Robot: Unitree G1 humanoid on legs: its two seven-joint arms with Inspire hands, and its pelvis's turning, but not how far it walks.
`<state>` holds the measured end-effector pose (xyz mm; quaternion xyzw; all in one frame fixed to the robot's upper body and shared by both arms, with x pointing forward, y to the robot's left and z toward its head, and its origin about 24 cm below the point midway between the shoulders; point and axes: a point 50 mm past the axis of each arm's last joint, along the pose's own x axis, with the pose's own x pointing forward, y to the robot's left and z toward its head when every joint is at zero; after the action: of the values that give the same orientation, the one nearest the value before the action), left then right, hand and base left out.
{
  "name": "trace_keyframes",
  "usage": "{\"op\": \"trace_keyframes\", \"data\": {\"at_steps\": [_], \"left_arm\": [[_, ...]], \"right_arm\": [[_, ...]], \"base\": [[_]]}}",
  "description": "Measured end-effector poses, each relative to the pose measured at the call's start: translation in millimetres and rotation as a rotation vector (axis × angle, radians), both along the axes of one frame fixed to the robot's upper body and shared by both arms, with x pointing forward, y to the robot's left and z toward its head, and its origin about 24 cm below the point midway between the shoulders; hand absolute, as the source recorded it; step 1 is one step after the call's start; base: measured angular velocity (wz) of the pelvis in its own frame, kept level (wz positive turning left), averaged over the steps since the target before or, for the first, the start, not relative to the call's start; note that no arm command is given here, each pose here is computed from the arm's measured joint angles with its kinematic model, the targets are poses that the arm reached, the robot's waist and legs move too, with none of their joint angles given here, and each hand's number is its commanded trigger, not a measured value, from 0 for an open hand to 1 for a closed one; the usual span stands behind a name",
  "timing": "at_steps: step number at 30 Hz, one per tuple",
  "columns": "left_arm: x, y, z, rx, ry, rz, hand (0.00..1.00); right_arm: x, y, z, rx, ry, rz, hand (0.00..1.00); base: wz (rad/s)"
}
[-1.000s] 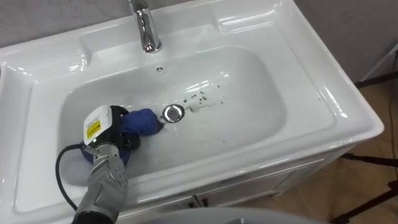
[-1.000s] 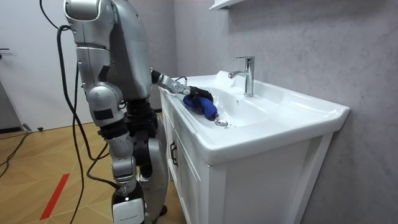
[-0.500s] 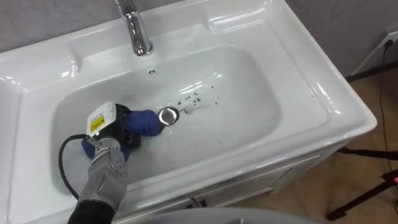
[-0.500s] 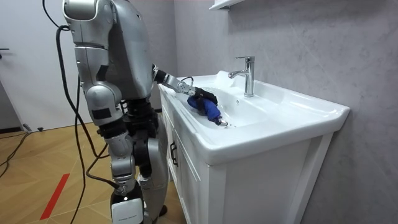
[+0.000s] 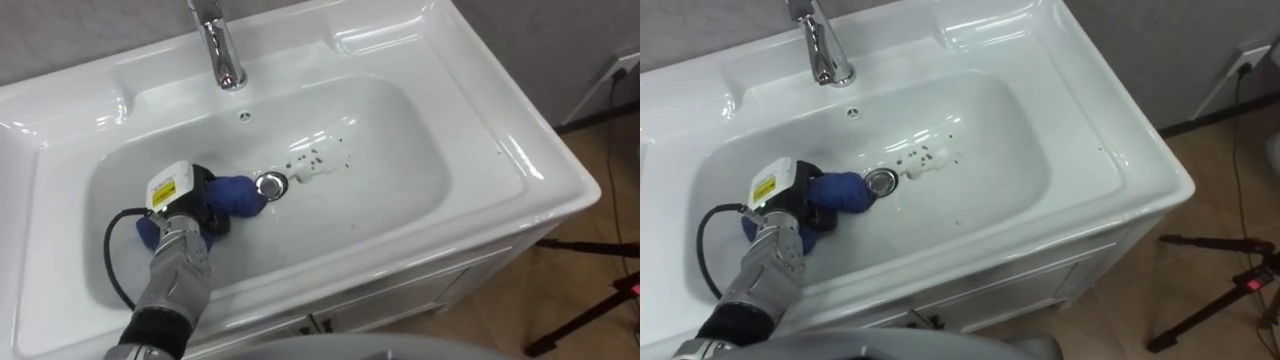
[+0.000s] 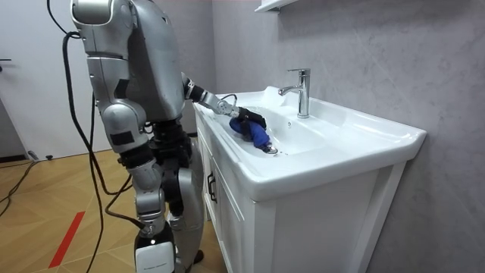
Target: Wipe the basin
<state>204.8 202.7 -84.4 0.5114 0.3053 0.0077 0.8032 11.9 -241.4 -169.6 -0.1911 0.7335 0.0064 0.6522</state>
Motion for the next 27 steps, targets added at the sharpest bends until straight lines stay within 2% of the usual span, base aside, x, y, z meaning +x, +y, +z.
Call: {"op": "trace_keyframes", "data": {"at_steps": [14,20,27], "left_arm": [[-10,-5.3,-15,-0.352,-0.11,0.306,1.0],[-11,-10.4,-18,-0.443,-0.144,0.362,1.0],[-11,-18.8,-19,-0.493,-0.167,0.356,1.0]], "right_arm": [[2,16,-3,0.018,-0.025,-0.042,0.0],[7,20,-4,0.012,-0.054,-0.039,0.0],[8,23,-5,-0.012,-0.077,-0.051,0.0]], "base": [[-0.05],[-0.09],[-0.06]]}}
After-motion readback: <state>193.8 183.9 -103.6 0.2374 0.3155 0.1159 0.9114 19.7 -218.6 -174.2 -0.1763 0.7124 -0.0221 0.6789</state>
